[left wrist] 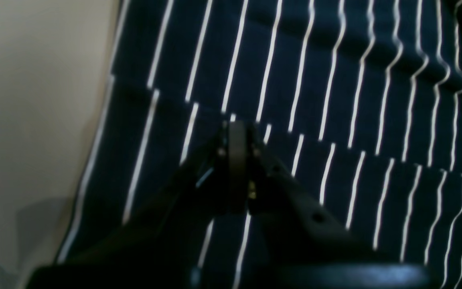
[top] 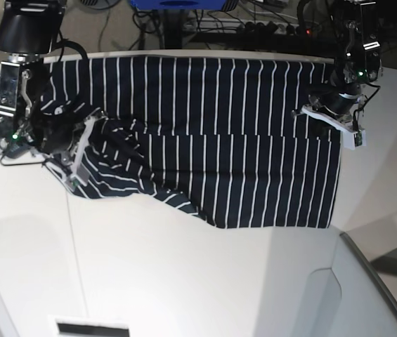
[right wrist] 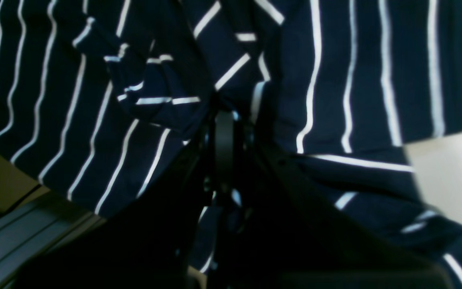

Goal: Layout the t-shirt on the table in an organized manner, then fold the t-shirt properly
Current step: 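Return the left gripper to the shirt corner and regrasp the bunched fabric with the right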

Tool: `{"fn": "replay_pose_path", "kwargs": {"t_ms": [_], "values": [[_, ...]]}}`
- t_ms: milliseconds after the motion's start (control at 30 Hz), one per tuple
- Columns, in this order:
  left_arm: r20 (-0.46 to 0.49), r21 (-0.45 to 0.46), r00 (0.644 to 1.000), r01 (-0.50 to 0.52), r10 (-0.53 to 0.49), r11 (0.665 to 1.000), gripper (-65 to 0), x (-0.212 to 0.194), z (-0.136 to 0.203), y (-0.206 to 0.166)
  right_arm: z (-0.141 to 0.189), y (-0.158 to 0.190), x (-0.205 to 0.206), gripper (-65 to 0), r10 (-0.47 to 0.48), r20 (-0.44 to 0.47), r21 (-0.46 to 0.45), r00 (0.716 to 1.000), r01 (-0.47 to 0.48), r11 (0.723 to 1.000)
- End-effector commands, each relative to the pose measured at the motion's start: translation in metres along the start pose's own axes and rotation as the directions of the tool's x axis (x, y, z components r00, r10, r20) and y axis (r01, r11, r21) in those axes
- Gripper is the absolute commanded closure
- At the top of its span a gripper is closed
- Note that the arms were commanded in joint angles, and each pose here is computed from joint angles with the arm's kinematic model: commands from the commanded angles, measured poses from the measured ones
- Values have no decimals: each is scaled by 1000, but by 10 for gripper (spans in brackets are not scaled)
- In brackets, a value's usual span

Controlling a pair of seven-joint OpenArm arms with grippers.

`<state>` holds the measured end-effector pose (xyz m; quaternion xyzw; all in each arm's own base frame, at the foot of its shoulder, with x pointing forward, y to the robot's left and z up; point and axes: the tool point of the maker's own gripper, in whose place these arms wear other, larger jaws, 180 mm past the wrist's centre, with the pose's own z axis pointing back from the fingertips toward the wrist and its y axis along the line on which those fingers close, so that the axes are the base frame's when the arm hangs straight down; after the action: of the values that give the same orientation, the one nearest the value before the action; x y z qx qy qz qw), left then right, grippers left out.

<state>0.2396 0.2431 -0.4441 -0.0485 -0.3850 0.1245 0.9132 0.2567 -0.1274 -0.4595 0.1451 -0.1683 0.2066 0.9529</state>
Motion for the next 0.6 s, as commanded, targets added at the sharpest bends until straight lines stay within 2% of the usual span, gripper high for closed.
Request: {"fn": "replay_pose_path", "kwargs": {"t_ms": [0, 67, 167, 267, 433, 500, 567], "values": [[46, -7, 999, 10, -10, 1000, 0, 15, 1, 1, 2, -2, 5, -32, 2, 20, 0, 1000, -2, 1000], [45, -6, 999, 10, -9, 1000, 0, 14, 1, 1, 1, -2, 1, -101, -3, 10, 3, 1000, 3, 1000], [45, -4, 999, 10, -10, 1000, 0, 15, 1, 1, 1, 0, -4, -243, -3, 5, 2, 1000, 3, 1000], [47, -4, 999, 12, -11, 1000, 0, 15, 1, 1, 13, -4, 6, -350, 20, 44, -31, 999, -19, 999], [46, -3, 999, 13, -13, 1000, 0, 15, 1, 1, 55, -45, 22, -369, -50, 171, -154, 984, 77, 985], [46, -3, 999, 13, -13, 1000, 0, 15, 1, 1, 68, -65, 27, -369, -93, 196, -185, 976, 130, 974], [46, -3, 999, 13, -13, 1000, 0, 15, 1, 1, 73, -85, 20, -369, -176, 200, -194, 964, 216, 957]]}}
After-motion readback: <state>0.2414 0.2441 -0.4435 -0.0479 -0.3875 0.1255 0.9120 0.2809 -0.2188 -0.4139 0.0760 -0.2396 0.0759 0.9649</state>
